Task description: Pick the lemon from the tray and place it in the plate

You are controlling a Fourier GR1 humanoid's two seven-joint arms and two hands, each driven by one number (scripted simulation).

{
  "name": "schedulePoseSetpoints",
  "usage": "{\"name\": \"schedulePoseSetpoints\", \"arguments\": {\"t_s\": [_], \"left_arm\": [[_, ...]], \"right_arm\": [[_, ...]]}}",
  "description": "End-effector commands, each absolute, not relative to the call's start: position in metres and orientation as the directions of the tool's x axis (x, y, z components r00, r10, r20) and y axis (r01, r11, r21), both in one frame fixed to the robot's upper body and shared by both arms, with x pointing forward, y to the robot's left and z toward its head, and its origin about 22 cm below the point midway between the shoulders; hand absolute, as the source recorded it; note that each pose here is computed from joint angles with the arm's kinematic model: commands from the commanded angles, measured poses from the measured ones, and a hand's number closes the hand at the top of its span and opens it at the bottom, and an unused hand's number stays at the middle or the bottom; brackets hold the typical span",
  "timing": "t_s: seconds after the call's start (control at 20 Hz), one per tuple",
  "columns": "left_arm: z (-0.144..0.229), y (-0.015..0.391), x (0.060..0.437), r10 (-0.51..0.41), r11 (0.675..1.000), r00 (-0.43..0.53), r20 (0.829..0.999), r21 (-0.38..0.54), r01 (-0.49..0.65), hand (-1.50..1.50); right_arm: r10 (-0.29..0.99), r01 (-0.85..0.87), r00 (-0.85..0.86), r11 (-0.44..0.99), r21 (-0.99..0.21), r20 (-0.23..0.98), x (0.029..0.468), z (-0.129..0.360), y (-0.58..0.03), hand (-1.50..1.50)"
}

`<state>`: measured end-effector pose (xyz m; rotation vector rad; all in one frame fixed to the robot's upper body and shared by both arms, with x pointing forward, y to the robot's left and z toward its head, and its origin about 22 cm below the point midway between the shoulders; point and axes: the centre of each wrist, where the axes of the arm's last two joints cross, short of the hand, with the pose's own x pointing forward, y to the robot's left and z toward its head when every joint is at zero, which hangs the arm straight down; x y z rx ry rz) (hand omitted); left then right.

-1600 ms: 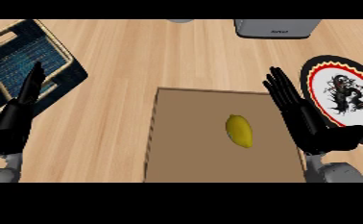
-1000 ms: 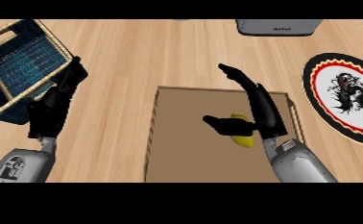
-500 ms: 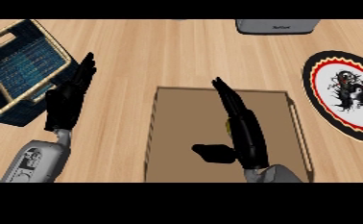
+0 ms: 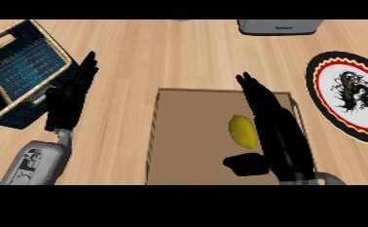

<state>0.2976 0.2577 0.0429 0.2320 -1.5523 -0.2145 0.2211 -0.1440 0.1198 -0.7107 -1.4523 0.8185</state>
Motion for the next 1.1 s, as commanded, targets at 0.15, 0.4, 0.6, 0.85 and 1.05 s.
{"name": "schedulePoseSetpoints", "arguments": {"t_s": [0.15,0.4,0.6,0.85,1.05], "left_arm": [[0.049,0.269,0.307,-0.261,0.965,0.003,0.965,0.261,-0.008,0.0],[0.045,0.254,0.311,-0.282,0.959,0.002,0.96,0.282,0.009,0.0],[0.039,0.257,0.301,-0.264,0.965,0.003,0.965,0.264,0.005,0.0],[0.039,0.26,0.312,-0.272,0.962,-0.003,0.962,0.272,0.007,0.0],[0.03,0.251,0.288,-0.257,0.966,-0.002,0.967,0.256,0.023,0.0]], "right_arm": [[0.91,-0.192,0.081,0.415,-0.889,0.407,0.217,0.182,-0.139,-1.5],[0.919,-0.305,0.158,0.393,-0.868,0.36,0.243,0.177,-0.151,-1.5],[0.913,-0.339,0.166,0.407,-0.848,0.372,0.245,0.154,-0.144,-1.5],[0.939,-0.403,0.173,0.341,-0.849,0.296,0.253,0.133,-0.144,-1.5],[0.942,-0.445,0.215,0.33,-0.833,0.258,0.265,0.11,-0.15,-1.5]]}}
